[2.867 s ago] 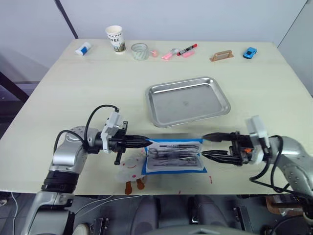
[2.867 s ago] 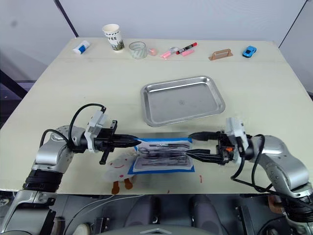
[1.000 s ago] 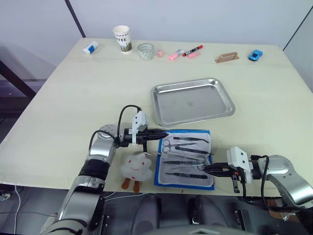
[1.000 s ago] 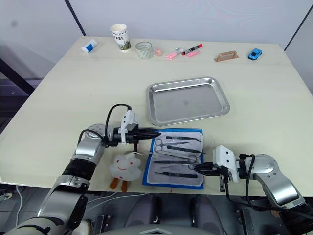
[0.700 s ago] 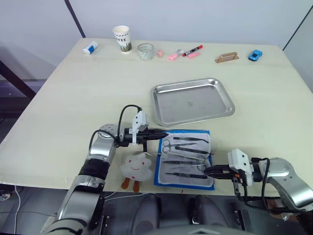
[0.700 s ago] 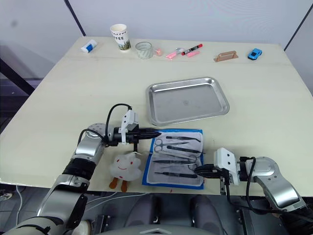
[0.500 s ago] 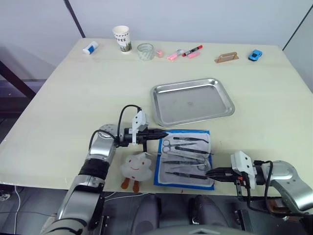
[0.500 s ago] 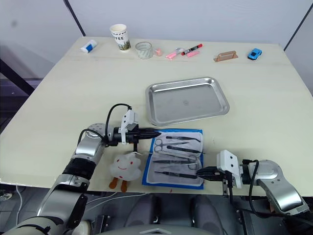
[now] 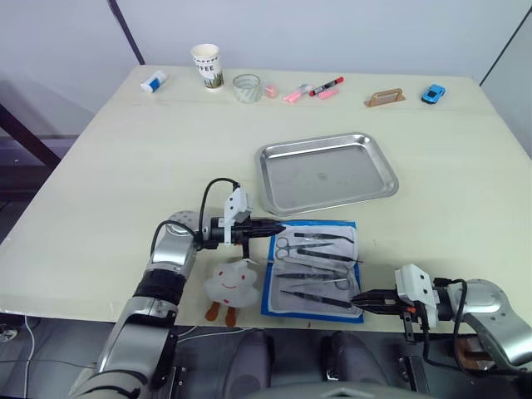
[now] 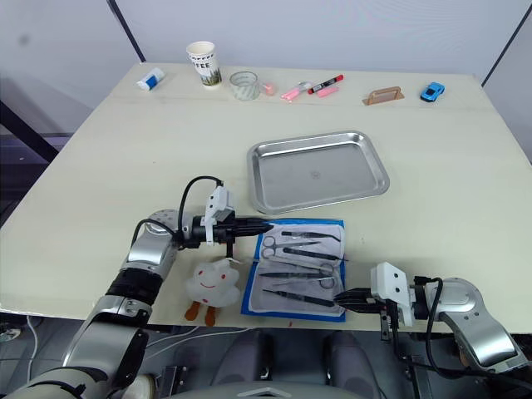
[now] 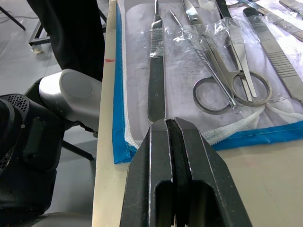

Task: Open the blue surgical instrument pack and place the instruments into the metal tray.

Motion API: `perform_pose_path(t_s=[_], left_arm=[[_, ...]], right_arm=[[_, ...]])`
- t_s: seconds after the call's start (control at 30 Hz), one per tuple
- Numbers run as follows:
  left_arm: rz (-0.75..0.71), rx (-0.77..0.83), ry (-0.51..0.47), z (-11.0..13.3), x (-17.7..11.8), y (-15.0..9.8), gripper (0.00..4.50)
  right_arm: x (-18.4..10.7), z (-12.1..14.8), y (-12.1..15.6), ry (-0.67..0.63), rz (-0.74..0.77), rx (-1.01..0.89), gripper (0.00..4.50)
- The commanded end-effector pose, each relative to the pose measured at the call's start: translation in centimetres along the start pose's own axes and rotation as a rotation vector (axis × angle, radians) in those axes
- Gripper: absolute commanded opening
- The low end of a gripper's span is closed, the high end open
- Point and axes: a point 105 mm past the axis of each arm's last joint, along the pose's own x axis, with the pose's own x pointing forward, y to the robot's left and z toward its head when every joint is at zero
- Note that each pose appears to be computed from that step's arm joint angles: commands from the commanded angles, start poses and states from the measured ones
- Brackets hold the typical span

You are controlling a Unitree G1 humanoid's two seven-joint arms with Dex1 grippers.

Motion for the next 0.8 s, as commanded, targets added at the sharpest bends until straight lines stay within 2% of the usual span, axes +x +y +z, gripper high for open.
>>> perform_pose_path(t_s=[0.03, 0.1, 0.17, 0.23, 0.33, 0.37, 0.4, 0.47, 0.6, 0.63, 0.7, 0.8], left_arm=[[0.03, -0.027, 0.005, -0.5, -0.4, 0.3, 0.31], [0.025, -0.027, -0.001, -0.3, -0.5, 0.2, 0.83], [0.025, -0.023, -0.002, -0.3, -0.5, 0.2, 1.74], [0.025, -0.02, -0.005, -0.1, -1.0, 0.1, 2.39], [0.029, -0.017, -0.006, -0.1, -1.5, 0.1, 3.95], [0.03, -0.017, -0.006, -0.1, -1.6, 0.0, 4.34], [0.031, -0.016, -0.005, -0.1, -1.7, 0.0, 4.49], [0.034, -0.014, -0.002, -0.3, -1.9, 0.1, 4.5], [0.037, -0.007, -0.004, -0.2, -2.1, 0.0, 4.5], [0.037, -0.004, -0.006, -0.1, -2.1, 0.0, 4.5], [0.033, 0.001, -0.008, 0.0, -2.3, -0.1, 4.5], [0.023, 0.014, -0.02, 0.2, -2.7, -0.3, 4.5]], right_arm=[[-0.1, -0.6, -0.1, 0.023, -0.011, 0.008, 0.01], [-0.1, -0.6, -0.2, 0.023, -0.016, 0.007, 0.0], [-0.1, -0.7, -0.3, 0.025, -0.015, 0.008, 0.0], [-0.2, -0.7, -0.5, 0.018, -0.03, 0.025, 0.0], [-0.3, -0.8, -0.5, 0.017, -0.027, 0.068, 0.0], [-0.3, -0.6, -0.4, 0.009, -0.025, 0.082, 0.0], [-0.3, -0.5, -0.4, 0.002, -0.022, 0.09, 0.31], [-0.2, -0.4, -0.4, 0.0, -0.023, 0.09, 0.93], [-0.1, -0.3, -0.6, 0.01, -0.043, 0.051, 2.86], [-0.1, -0.3, -0.5, 0.011, -0.039, 0.046, 3.48], [-0.1, -0.2, -0.4, 0.007, -0.036, 0.036, 4.35], [-0.2, 0.0, -0.4, 0.0, -0.035, 0.03, 4.35]])
